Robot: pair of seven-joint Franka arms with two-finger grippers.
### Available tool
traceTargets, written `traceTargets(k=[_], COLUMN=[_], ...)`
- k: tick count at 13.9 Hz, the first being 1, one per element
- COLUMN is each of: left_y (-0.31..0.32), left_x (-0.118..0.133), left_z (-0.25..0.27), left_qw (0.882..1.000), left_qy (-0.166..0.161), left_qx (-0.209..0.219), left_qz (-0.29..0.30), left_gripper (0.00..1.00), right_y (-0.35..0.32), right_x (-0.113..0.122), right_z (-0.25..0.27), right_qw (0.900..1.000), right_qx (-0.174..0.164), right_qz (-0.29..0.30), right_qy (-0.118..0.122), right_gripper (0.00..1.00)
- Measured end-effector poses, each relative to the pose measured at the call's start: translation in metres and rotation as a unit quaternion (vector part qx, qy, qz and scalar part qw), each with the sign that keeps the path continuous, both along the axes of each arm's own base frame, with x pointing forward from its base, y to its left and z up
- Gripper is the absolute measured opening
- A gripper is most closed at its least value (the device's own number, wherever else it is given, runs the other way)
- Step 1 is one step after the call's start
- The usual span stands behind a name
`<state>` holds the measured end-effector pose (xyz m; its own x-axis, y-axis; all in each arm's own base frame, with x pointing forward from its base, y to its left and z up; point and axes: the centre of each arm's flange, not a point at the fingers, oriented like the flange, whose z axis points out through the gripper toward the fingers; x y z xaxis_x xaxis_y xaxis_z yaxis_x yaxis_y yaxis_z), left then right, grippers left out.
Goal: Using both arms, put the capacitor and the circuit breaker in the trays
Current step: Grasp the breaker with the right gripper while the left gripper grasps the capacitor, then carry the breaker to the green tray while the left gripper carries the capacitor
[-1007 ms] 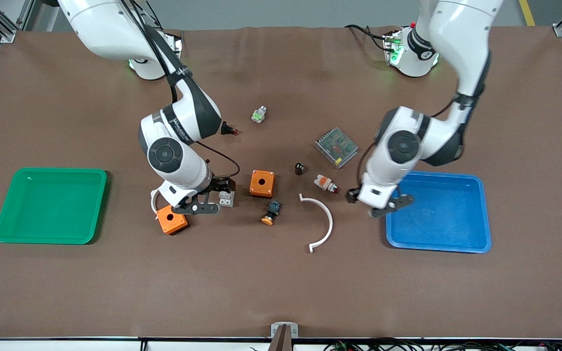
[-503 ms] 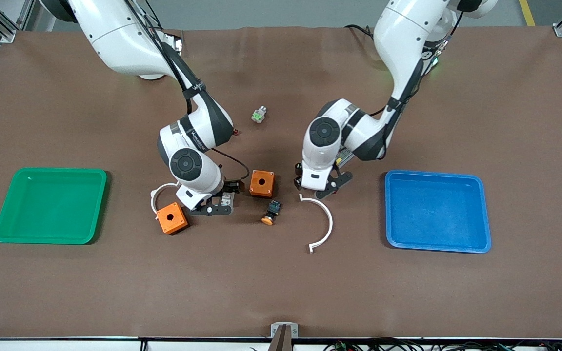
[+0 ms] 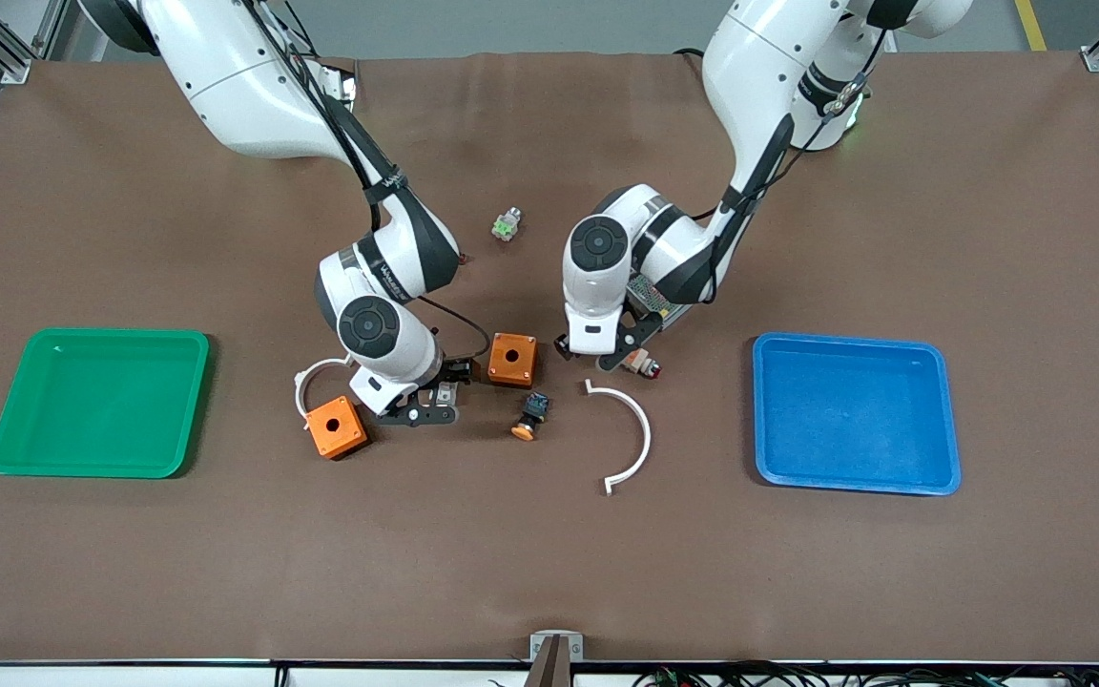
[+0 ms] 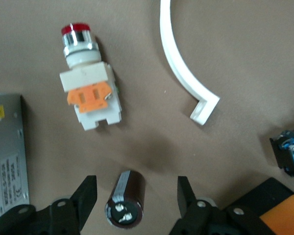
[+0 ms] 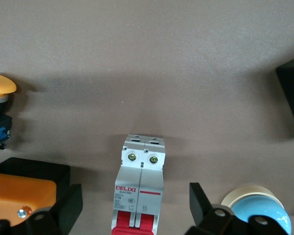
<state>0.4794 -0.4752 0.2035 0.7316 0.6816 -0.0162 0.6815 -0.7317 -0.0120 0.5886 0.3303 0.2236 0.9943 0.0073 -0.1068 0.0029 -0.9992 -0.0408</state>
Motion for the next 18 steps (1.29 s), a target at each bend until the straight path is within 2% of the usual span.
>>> traceTargets(k=[4, 5, 6, 8, 10, 13, 16, 18], left_y=[-0.006, -0.006, -0.006, -0.007, -0.007, 0.0, 0.03, 0.084], left_x=[-0.007, -0.008, -0.009, -0.01, -0.007, 0.014, 0.047, 0.078], left_z=[-0.004, -0.006, -0.008, -0.009, -0.007, 0.011, 0.062, 0.102], left_qw=[1.0, 1.0, 1.0, 1.0, 1.0, 0.999, 0.999, 1.0], left_qy=[0.005, 0.01, 0.015, 0.018, 0.015, 0.0, -0.009, -0.001], left_qx=[-0.001, -0.003, -0.005, -0.007, -0.008, -0.019, -0.018, -0.005], left_qz=[0.01, 0.015, 0.019, 0.021, 0.023, 0.036, 0.04, 0.02], left_gripper=[0.66, 0.66, 0.59, 0.36, 0.35, 0.35, 0.35, 0.35], right_y=[0.0, 0.0, 0.0, 0.0, 0.0, -0.005, -0.034, -0.079], right_x=[0.0, 0.0, 0.0, 0.0, 0.0, 0.001, 0.01, 0.017], right_z=[0.0, 0.0, 0.0, 0.0, 0.0, 0.015, 0.087, 0.149], right_qw=[1.0, 1.0, 1.0, 1.0, 1.0, 1.0, 0.998, 0.997], right_qx=[0.0, 0.0, 0.0, 0.0, -0.001, -0.013, -0.028, -0.033], right_qz=[0.0, 0.0, 0.0, 0.0, 0.0, 0.0, -0.016, -0.042], right_qy=[0.0, 0.0, 0.0, 0.0, 0.001, 0.022, 0.046, 0.058], right_gripper=[0.45, 0.4, 0.4, 0.4, 0.4, 0.4, 0.4, 0.4])
